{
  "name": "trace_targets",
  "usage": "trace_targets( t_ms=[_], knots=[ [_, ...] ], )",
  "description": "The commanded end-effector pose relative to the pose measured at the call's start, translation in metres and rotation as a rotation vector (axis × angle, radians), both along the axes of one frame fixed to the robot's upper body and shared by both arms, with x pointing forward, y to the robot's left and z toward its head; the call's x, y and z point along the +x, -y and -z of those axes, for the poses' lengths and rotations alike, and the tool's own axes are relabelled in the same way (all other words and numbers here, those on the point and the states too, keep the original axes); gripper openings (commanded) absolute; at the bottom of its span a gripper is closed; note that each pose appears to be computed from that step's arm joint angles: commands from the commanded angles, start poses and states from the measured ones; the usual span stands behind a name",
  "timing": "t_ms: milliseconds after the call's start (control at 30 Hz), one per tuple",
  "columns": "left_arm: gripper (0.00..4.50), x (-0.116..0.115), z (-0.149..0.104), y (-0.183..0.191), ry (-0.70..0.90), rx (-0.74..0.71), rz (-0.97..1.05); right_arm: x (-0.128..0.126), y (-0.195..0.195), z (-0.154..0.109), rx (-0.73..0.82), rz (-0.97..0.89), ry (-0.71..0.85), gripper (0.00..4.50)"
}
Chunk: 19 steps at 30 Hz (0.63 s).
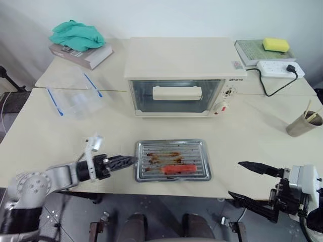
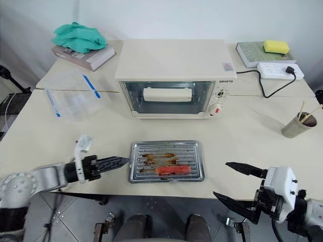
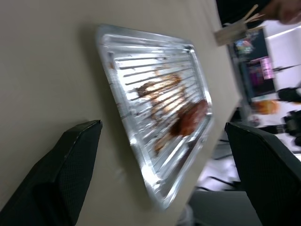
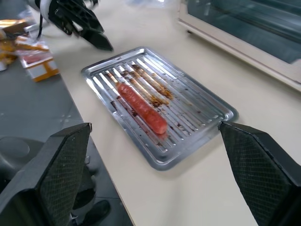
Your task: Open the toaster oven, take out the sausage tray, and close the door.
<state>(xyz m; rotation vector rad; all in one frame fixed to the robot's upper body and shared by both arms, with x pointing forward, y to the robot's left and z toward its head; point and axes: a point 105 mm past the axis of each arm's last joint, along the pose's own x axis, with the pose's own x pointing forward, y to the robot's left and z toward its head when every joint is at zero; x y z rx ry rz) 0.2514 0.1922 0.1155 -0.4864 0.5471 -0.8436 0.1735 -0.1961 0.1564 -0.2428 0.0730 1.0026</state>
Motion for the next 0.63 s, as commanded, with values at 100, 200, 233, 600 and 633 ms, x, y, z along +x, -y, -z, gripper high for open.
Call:
trace_targets(
  t_ms=[100,200,233,600,633],
  knots=[
    [4.47,-0.003,-0.016,-0.061,0.371,0.282,-0.097,0.016,-0.005,-0.002,-0.014,-0.095,0.140,4.50],
    [4.47,0.000,-0.026,-0.076,0.530,0.418,-0.098,0.029,0.001,-0.003,0.017,-0.120,0.115,4.50],
    [4.47,0.002,-0.030,-0.083,0.581,0.455,-0.107,0.033,0.003,-0.006,0.011,-0.133,0.135,4.50],
    [4.47,-0.013,-0.020,-0.097,0.818,0.636,0.096,0.034,0.020,0.004,-0.097,-0.178,0.175,4.50],
    [4.47,-0.012,-0.020,-0.095,0.821,0.625,0.099,0.035,0.022,0.003,-0.097,-0.169,0.182,4.50]
  ],
)
